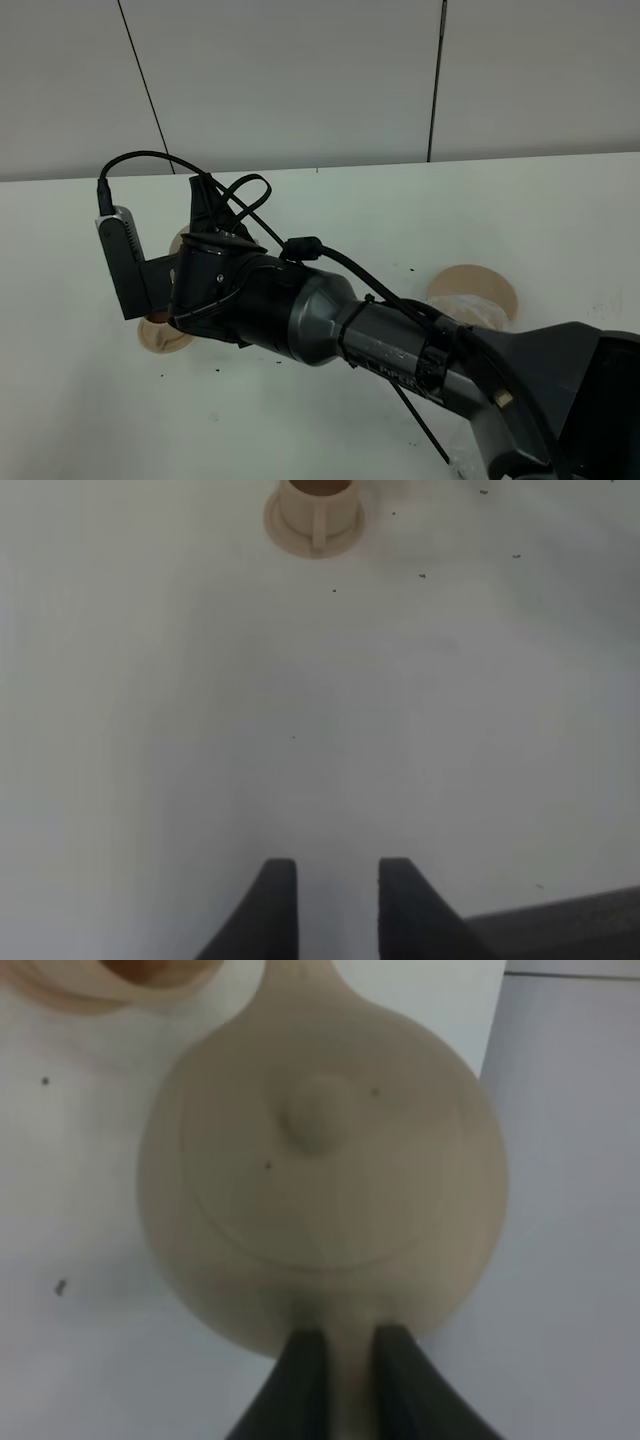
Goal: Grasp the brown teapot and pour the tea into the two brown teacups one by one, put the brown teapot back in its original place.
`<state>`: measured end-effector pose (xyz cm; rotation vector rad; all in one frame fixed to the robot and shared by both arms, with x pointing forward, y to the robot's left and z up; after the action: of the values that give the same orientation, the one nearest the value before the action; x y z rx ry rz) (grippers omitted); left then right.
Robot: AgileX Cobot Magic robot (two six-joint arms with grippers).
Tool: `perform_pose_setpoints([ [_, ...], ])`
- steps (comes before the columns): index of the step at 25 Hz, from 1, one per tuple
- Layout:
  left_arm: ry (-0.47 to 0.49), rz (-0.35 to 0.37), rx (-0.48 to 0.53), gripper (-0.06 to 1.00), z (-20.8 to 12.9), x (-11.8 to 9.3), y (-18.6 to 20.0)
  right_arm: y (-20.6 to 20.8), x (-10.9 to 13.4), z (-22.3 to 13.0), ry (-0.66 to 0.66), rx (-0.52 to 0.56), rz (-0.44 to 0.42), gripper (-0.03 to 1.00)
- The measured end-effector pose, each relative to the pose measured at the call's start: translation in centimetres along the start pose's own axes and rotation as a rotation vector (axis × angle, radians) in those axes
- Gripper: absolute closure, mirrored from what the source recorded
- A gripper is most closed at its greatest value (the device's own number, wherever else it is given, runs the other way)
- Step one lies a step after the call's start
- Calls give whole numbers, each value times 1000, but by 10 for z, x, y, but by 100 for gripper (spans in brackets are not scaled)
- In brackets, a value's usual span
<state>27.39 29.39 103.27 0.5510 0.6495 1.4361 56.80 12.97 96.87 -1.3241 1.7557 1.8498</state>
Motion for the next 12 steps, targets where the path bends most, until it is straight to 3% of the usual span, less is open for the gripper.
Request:
perform_pose_setpoints([
  [12,0,0,0,68,0,0,0,3,1,5,8,2,-5,87],
])
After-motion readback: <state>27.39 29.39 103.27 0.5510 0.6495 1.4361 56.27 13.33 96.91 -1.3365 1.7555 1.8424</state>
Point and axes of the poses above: a point on each arm's last joint axis where the gripper is mounted, y pointing back along that axis away from the gripper, x along the wrist's bending axis when the last joint is at zero, z = x × y, the point moved 2 cm from there along -y, pointing out along that axis toward the gripper, and after that the axes turned 8 degrees about y, right-handed, at the moved point
